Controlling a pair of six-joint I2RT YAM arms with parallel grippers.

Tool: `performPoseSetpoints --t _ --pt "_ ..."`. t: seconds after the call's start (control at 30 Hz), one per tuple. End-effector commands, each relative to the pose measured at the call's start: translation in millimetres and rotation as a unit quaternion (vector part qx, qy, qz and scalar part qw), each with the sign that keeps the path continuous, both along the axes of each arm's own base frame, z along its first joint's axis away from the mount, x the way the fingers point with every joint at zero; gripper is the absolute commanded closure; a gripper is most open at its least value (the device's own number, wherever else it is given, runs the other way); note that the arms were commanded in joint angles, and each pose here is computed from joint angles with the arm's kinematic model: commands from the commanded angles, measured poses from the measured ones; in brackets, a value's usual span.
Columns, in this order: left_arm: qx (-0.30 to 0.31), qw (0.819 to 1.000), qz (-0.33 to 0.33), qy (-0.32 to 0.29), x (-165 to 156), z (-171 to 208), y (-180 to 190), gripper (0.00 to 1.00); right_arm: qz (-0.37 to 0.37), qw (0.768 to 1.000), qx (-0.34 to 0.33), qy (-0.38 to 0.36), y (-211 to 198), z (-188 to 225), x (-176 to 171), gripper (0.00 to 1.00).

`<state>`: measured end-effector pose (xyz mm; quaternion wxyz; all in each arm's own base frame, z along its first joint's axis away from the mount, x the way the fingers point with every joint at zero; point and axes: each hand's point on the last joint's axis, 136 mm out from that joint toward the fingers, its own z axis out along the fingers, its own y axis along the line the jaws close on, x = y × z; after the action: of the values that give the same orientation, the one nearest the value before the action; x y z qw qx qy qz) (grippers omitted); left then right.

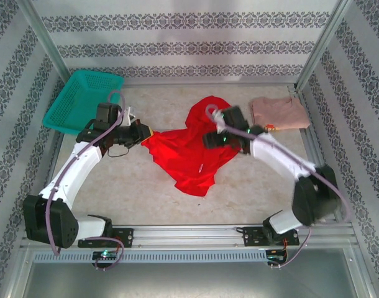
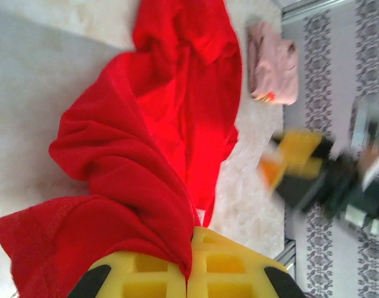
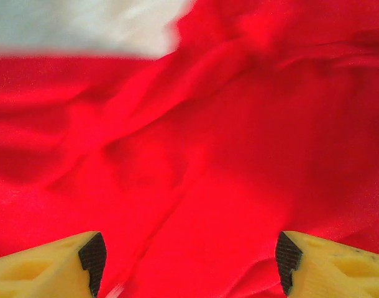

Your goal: Fold the inside-out t-shirt

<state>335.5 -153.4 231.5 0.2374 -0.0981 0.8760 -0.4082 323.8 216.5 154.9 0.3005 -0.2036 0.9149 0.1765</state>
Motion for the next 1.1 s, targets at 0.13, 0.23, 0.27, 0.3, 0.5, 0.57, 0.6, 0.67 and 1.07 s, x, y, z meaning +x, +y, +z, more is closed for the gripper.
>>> performPoseSetpoints --t 0.13,0.23,0.27,0.3,0.5,0.57,0.6,0.67,1.07 --pt "-0.021 0.997 -0.016 -0.079 4 69 -12 1.00 0.149 0.987 -0.030 -0.044 47 -36 -94 0.27" --pt "-0.019 0.996 -0.012 -0.084 4 73 -11 1.00 0.171 0.983 -0.046 -0.056 53 -53 -105 0.27" --pt "-0.020 0.996 -0.012 -0.083 4 72 -11 1.00 0.173 0.982 -0.057 -0.056 54 -59 -106 0.28" --pt "-0.020 0.996 -0.012 -0.082 4 72 -11 1.00 0.179 0.980 -0.067 -0.054 54 -66 -108 0.30" --pt "-0.016 0.996 -0.011 -0.085 3 71 -11 1.00 0.181 0.976 -0.114 -0.045 64 -101 -97 0.38" --pt "-0.013 0.996 -0.008 -0.086 4 71 -9 1.00 0.186 0.974 -0.122 -0.040 71 -108 -93 0.45" --pt "-0.011 0.996 -0.007 -0.085 5 70 -9 1.00 0.191 0.973 -0.124 -0.038 75 -111 -92 0.48" --pt "-0.009 0.996 -0.003 -0.084 6 68 -8 1.00 0.192 0.972 -0.129 -0.041 78 -113 -89 0.58" --pt "0.050 0.994 0.042 -0.093 35 49 8 1.00 0.115 0.983 0.128 -0.060 64 38 -73 1.00"
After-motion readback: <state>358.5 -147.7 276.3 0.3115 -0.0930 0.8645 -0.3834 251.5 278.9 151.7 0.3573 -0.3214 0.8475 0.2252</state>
